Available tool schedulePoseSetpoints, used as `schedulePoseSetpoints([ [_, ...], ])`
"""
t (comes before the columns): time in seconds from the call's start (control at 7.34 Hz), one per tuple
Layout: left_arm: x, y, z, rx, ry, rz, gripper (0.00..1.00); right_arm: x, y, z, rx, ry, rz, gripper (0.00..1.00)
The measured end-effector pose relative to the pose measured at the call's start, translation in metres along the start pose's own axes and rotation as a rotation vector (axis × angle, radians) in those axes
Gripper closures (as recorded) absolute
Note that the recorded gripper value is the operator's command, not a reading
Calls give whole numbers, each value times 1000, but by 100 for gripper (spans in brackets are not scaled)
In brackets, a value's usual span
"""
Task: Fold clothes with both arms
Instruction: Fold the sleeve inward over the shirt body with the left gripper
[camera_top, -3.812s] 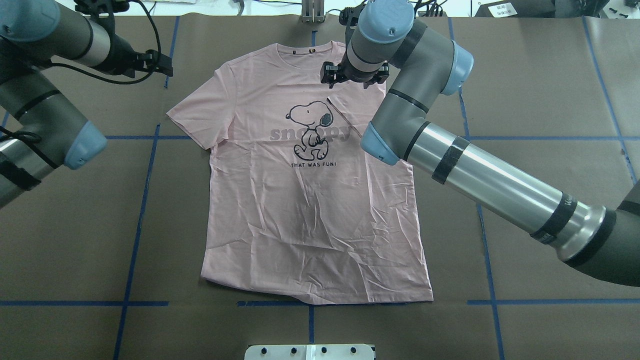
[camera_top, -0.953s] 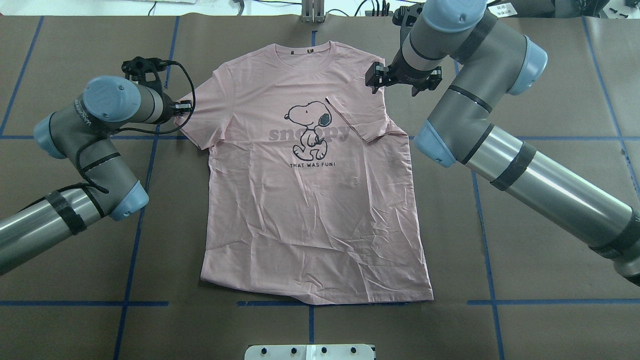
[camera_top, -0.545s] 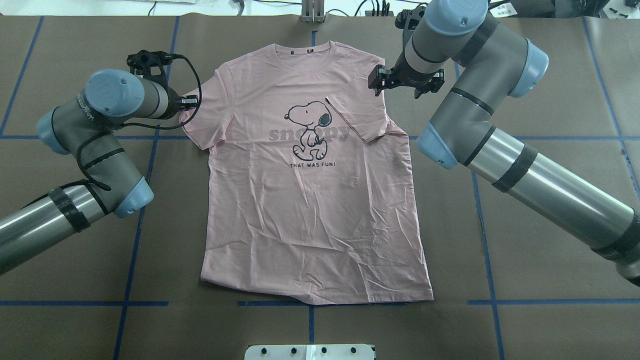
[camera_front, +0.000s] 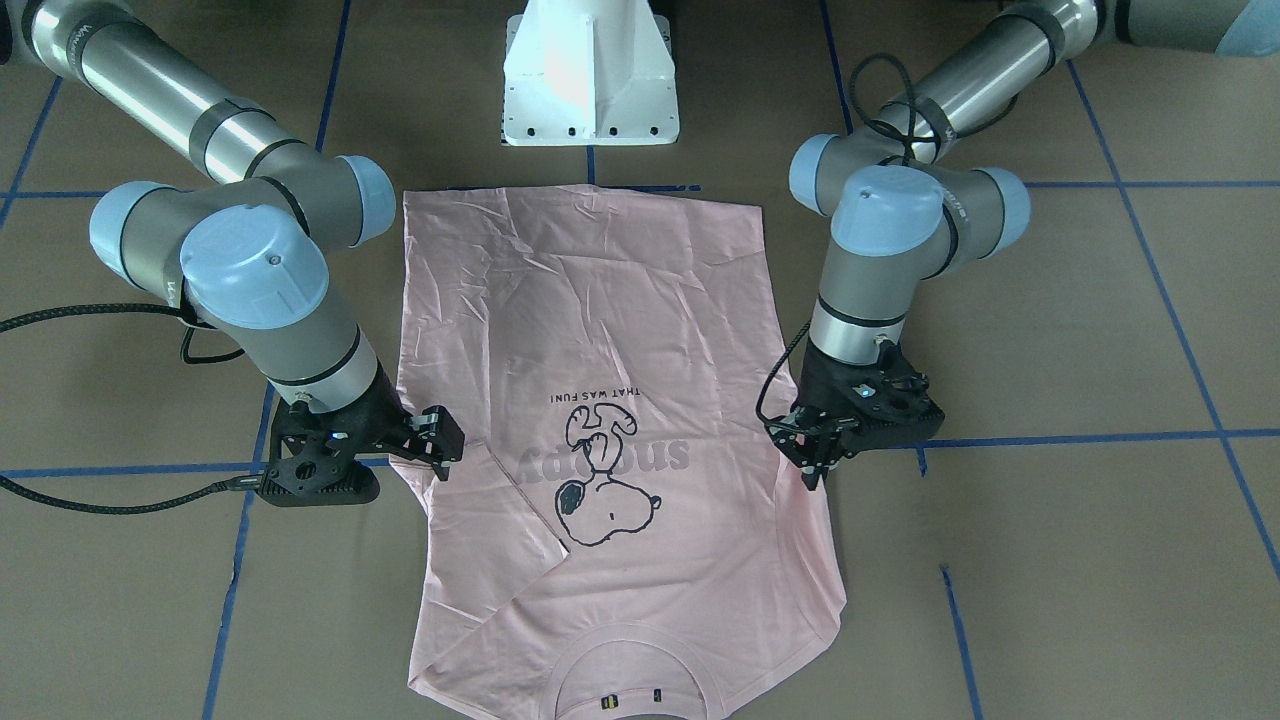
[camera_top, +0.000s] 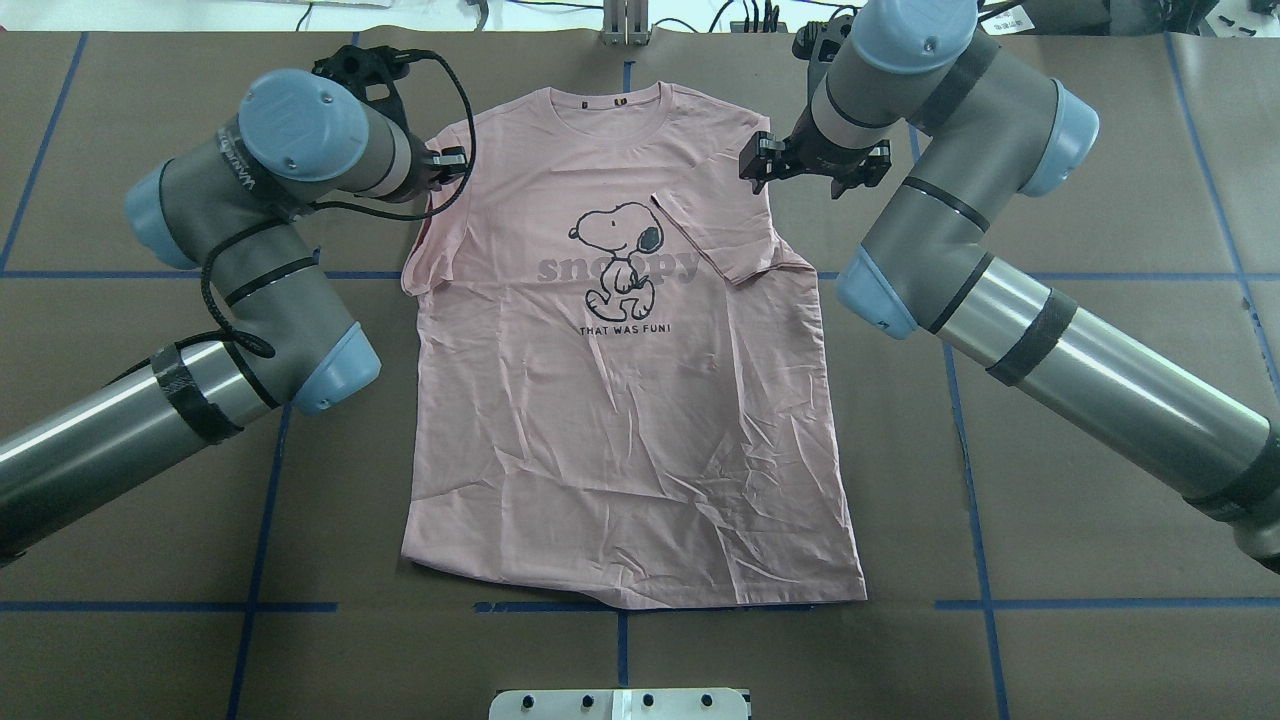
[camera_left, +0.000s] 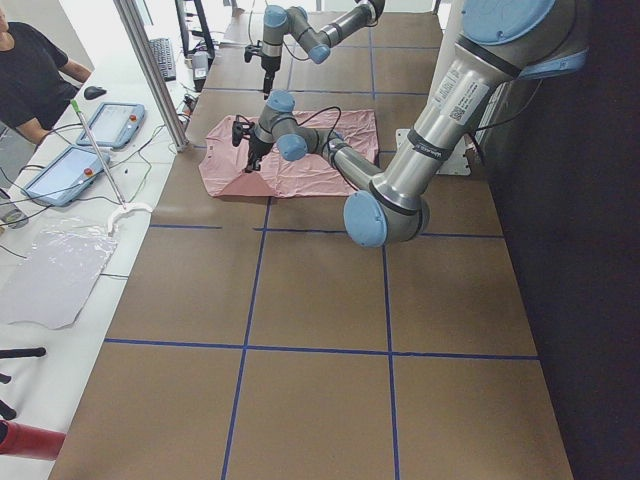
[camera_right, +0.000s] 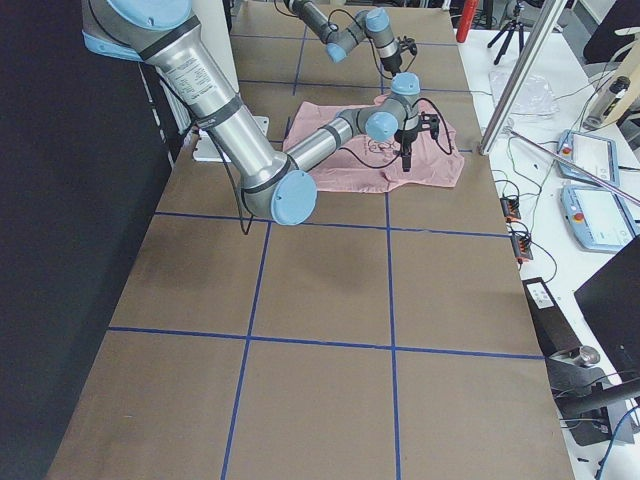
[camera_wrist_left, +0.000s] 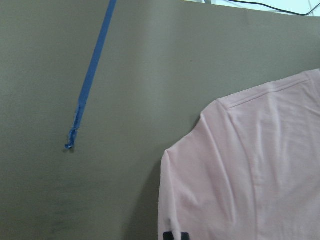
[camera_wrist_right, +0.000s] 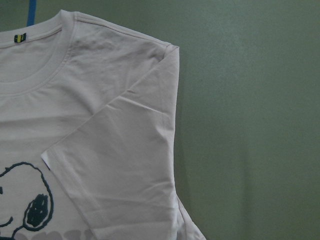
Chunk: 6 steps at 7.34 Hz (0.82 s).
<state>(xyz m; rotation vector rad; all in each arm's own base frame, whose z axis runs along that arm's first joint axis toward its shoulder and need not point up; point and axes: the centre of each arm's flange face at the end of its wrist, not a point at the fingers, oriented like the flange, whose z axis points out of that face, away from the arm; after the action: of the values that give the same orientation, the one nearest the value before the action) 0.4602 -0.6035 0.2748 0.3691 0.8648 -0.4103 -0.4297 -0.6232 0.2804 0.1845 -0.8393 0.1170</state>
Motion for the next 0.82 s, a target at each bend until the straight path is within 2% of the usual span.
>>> schedulePoseSetpoints([
  [0.41,57,3,36,-18,3,-82,100,5,-1,-1,0,1,4,0],
  [0.54,59,3,44,-17,14,-87,18,7,0,0,-1,4,5,0],
  [0.68,59,3,47,-15,23,-86,0,8,0,1,-2,5,5,0],
  [0.82,61,3,46,-13,41,-80,0,8,1,1,-2,5,5,0],
])
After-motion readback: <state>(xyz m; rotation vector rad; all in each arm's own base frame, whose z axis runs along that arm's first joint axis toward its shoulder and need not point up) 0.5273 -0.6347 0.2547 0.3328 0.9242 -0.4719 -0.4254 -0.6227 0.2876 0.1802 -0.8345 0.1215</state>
